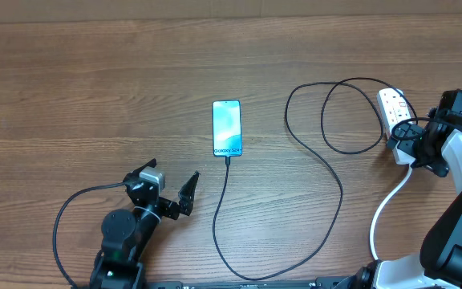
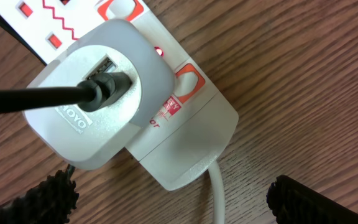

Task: Plug charger to phone and switch on socket

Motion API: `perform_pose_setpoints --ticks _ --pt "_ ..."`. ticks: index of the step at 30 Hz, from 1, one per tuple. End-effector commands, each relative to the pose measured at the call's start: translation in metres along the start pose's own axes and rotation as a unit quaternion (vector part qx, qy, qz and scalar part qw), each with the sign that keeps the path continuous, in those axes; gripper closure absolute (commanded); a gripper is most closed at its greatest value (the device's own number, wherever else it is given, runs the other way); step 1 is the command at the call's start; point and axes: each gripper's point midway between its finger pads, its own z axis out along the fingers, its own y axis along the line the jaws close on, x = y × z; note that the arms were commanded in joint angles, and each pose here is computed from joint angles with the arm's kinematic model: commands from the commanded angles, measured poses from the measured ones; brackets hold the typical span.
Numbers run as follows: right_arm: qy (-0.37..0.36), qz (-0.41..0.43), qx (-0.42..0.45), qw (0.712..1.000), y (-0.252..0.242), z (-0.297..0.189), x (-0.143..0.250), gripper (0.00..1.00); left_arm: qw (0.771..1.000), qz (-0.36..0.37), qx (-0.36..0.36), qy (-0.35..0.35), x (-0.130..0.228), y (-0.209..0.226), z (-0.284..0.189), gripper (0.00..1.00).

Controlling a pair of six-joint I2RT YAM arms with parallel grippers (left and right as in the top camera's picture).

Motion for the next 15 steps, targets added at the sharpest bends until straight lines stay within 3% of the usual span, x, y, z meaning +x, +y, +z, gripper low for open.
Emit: perform_pose_setpoints --ticks 1,10,15 --pt "-0.022 0.001 0.001 1.0 -0.001 -0.01 -0.012 0.0 0.999 0.012 -0.029 -0.017 -0.007 0.009 -0.008 0.0" --pt "-0.022 0.001 0.001 1.0 0.0 -0.01 -0.012 0.0 0.996 0.013 -0.086 0.0 0.006 0.026 -0.025 0.0" --pt "-0.022 0.001 0.001 1.0 -0.001 -0.01 -0.012 0.0 0.992 0.018 -0.124 -0.033 -0.008 0.04 -0.033 0.0"
